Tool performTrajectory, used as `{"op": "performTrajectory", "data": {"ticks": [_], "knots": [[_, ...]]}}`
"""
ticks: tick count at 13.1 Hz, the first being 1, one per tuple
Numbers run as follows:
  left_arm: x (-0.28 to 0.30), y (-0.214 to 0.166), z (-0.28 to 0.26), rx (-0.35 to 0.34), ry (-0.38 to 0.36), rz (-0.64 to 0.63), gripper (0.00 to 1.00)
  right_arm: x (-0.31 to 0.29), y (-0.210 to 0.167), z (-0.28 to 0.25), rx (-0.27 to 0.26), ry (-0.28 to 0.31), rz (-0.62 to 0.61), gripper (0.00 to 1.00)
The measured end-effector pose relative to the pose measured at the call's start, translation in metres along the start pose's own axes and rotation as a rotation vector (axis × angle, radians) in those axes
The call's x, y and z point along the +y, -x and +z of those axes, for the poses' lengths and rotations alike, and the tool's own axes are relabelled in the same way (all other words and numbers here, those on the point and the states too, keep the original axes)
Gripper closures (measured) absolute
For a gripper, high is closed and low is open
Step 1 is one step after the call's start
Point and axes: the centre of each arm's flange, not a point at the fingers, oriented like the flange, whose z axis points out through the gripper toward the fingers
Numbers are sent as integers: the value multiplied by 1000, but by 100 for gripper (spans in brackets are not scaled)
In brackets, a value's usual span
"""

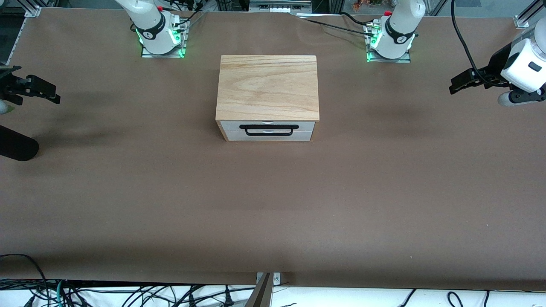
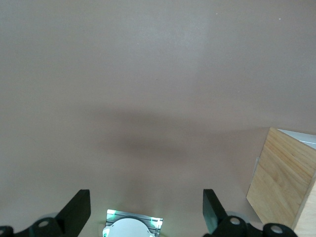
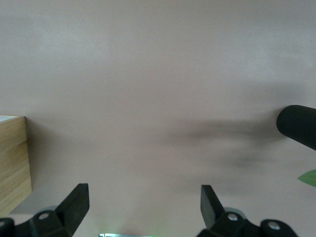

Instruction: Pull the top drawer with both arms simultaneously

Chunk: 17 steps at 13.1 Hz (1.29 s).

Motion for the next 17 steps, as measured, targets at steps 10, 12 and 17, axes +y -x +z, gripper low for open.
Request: {"op": "performTrajectory", "data": {"ticks": [10,12,17], "knots": [[-5,-1,1,-2,1,-9,0,1,0,0,-4,-1,2,0],[-4,-1,1,-3,1,-9,0,0,0,0,-4,-1,2,0],[-6,-6,18,-5,1,-13,0,-1,-5,11,-27,-12,-1,0]]}}
